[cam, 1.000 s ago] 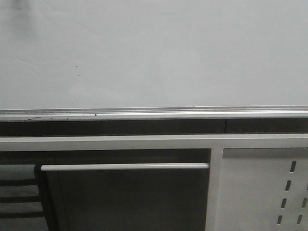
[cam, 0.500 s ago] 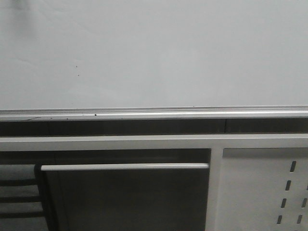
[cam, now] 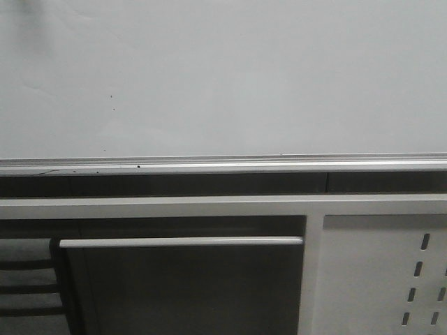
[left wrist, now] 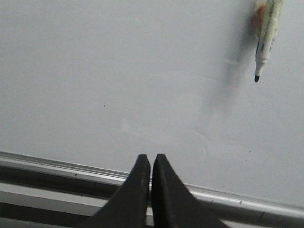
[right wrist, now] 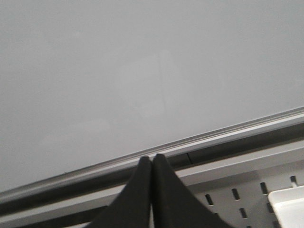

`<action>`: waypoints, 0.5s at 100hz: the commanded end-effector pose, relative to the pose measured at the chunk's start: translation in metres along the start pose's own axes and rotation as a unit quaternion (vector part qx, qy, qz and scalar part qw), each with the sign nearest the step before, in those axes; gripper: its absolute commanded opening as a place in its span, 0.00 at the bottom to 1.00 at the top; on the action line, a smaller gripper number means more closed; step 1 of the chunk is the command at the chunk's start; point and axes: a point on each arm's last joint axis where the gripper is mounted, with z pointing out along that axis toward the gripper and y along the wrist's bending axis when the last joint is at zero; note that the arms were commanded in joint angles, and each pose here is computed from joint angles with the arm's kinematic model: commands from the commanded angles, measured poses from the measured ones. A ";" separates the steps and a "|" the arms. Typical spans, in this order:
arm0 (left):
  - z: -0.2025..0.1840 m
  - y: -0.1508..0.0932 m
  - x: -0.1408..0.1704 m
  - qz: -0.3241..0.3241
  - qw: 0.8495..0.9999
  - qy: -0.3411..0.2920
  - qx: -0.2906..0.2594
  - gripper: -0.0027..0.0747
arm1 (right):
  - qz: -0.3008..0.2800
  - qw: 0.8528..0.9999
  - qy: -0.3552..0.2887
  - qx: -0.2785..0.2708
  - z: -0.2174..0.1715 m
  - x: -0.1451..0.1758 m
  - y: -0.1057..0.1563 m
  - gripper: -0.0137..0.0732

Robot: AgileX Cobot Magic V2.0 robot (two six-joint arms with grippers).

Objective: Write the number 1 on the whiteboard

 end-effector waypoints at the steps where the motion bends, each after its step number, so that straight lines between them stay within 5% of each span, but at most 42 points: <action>1: -0.001 0.006 0.004 -0.092 0.995 -0.033 -0.011 0.01 | 0.054 0.997 -0.050 0.003 -0.001 -0.003 -0.003 0.09; 12: -0.001 0.006 0.002 -0.179 0.983 -0.035 -0.010 0.01 | 0.106 0.993 -0.050 0.000 -0.001 -0.003 -0.003 0.10; 21: -0.002 0.000 -0.006 -0.187 0.982 -0.030 0.004 0.01 | 0.110 0.993 -0.031 -0.013 -0.002 -0.009 0.003 0.10; 50: 0.016 -0.034 -0.072 -0.040 0.997 0.049 0.041 0.01 | 0.030 0.996 0.079 -0.016 0.013 -0.058 0.031 0.10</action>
